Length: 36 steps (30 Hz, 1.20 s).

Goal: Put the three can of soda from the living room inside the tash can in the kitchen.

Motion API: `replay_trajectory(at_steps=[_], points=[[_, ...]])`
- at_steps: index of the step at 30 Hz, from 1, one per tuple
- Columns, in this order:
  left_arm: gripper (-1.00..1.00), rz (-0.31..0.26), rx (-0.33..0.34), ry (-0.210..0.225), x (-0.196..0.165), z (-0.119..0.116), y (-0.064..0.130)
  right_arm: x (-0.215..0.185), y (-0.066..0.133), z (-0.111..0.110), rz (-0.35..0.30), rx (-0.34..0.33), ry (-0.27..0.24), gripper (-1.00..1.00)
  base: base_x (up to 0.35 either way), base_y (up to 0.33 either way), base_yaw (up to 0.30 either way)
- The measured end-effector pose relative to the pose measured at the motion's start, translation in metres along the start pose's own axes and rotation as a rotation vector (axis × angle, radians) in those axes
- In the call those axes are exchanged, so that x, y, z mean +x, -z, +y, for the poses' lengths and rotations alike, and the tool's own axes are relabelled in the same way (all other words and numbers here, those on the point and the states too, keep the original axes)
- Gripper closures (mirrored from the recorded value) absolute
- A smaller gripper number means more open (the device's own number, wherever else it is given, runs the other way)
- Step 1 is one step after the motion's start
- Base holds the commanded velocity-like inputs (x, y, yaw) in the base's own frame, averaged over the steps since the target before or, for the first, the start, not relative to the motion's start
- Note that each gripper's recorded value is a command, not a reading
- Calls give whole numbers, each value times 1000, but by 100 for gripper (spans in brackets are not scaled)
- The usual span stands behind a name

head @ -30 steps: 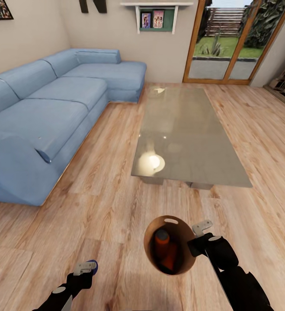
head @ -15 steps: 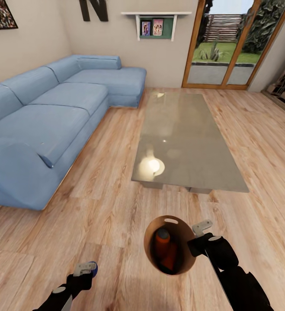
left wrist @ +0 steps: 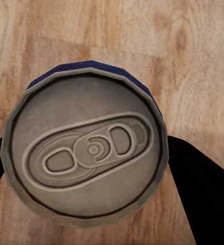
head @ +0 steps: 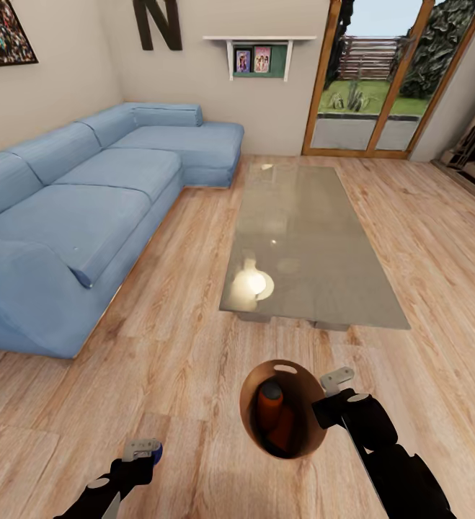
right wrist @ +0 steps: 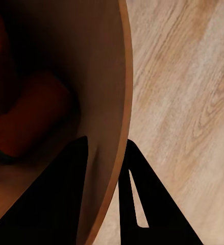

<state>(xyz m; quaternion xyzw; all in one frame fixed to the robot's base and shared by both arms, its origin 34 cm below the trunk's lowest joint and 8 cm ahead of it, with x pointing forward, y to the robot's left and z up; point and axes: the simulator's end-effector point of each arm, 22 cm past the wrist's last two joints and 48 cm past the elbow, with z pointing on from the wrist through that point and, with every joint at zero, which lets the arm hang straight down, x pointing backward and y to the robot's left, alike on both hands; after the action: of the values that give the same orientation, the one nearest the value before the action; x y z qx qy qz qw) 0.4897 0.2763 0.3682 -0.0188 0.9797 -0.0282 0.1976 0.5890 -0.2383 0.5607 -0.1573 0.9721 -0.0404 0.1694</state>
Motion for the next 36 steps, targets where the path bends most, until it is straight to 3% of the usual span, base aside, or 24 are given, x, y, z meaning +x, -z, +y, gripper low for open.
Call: replay_trajectory(at_steps=[36], points=[[100, -59, 2, -3, -59, -6, 69, -43, 81, -17, -53, 18, -2, 100, 0, 0, 0]])
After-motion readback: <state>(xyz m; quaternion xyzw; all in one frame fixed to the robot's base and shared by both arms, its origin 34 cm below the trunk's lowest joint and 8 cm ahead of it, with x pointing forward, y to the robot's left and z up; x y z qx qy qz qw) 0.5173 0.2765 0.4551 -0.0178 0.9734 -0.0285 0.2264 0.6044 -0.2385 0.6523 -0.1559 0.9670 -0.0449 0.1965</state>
